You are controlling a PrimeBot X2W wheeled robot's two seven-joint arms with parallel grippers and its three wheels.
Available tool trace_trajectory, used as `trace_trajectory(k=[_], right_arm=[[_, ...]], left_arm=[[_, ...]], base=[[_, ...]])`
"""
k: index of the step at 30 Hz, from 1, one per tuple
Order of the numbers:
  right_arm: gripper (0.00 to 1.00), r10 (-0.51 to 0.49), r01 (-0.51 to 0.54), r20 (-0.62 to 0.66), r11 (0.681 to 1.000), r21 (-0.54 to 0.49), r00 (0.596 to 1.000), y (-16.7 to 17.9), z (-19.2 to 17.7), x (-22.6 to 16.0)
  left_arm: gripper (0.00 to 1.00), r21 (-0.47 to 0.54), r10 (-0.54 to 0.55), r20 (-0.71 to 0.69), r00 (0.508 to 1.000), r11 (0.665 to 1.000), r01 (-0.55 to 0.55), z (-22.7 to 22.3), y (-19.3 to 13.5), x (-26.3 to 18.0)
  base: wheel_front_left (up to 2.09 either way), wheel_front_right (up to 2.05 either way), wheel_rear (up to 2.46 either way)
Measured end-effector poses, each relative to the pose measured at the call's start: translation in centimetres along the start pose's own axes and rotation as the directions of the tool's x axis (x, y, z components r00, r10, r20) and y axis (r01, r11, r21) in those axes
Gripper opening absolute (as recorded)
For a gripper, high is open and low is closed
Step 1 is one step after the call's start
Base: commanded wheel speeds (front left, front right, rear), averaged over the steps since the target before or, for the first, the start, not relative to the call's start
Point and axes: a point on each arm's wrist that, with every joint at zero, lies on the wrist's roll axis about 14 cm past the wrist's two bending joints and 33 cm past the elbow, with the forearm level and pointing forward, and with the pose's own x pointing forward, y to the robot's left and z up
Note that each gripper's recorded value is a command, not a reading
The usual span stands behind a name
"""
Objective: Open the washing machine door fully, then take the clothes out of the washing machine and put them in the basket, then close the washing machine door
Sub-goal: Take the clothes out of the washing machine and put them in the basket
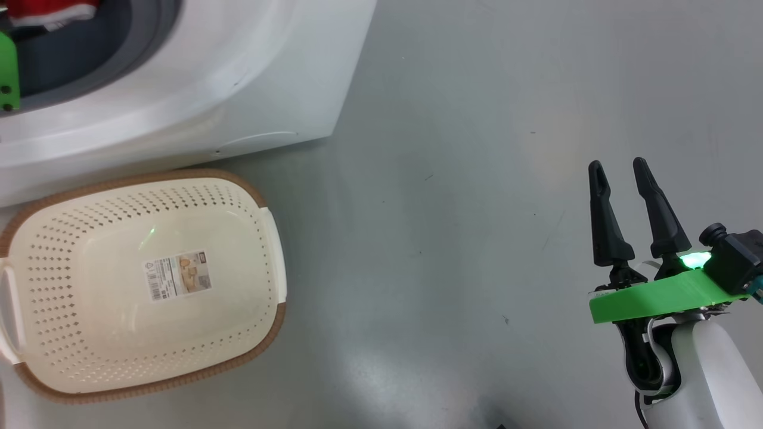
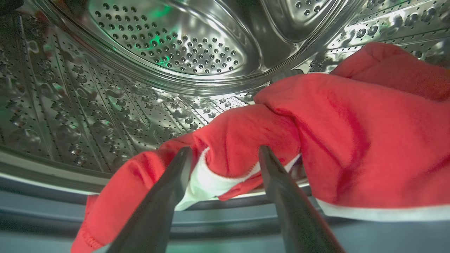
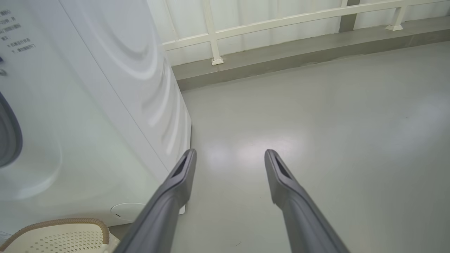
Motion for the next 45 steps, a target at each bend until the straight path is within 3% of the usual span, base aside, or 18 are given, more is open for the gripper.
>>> trace_trajectory(k=[8, 10, 11, 14, 16, 23, 33, 45], right_arm=[[1.00, -0.013, 0.013, -0.006, 1.000, -0.006, 1.000, -0.5, -0.2, -0.1], [1.00, -0.013, 0.013, -0.006, 1.000, -0.006, 1.000, -0.4, -0.2, -0.1], [1.00, -0.012, 0.012, -0.005, 1.000, -0.006, 1.000, -0.4, -0.2, -0.1], [1.00, -0.011, 0.011, -0.003, 1.000, -0.006, 1.000, -0.4, -0.1, -0.1], [1.00, -0.010, 0.010, -0.002, 1.000, -0.005, 1.000, -0.4, -0.1, 0.0], [1.00, -0.007, 0.007, 0.006, 1.000, -0.002, 1.000, -0.2, 0.2, 0.0], [1.00, 0.027, -0.027, 0.053, 1.000, 0.011, 0.998, 0.9, 1.9, -0.2], [1.00, 0.075, -0.077, 0.077, 0.997, 0.023, 0.994, 2.5, 2.9, -0.9]], left_arm=[[1.00, -0.013, 0.004, -0.026, 1.000, 1.000, -0.004, -1.0, 0.1, 0.5], [0.78, -0.017, 0.004, -0.028, 1.000, 1.000, -0.005, -1.0, 0.1, 0.5], [0.48, -0.013, 0.003, -0.027, 1.000, 1.000, -0.003, -1.0, 0.1, 0.5], [0.25, -0.013, 0.002, -0.027, 1.000, 1.000, -0.002, -1.0, 0.1, 0.5], [0.01, -0.010, 0.000, -0.027, 1.000, 1.000, -0.001, -1.0, 0.1, 0.5], [0.00, -0.045, -0.001, 0.011, 1.000, 0.999, 0.002, -0.2, 0.2, 0.2], [0.00, -0.205, 0.007, 0.125, 0.992, 0.978, 0.019, 1.5, -0.1, -2.7], [0.00, -0.291, 0.075, 0.329, 0.942, 0.956, 0.026, 5.4, 2.2, -8.2]], base=[[0.00, 0.00, 0.00], [0.00, 0.00, 0.00], [0.00, 0.00, 0.00], [0.00, 0.00, 0.00], [0.00, 0.00, 0.00], [0.00, 0.00, 0.00], [0.00, 0.00, 0.00], [0.00, 0.00, 0.00]])
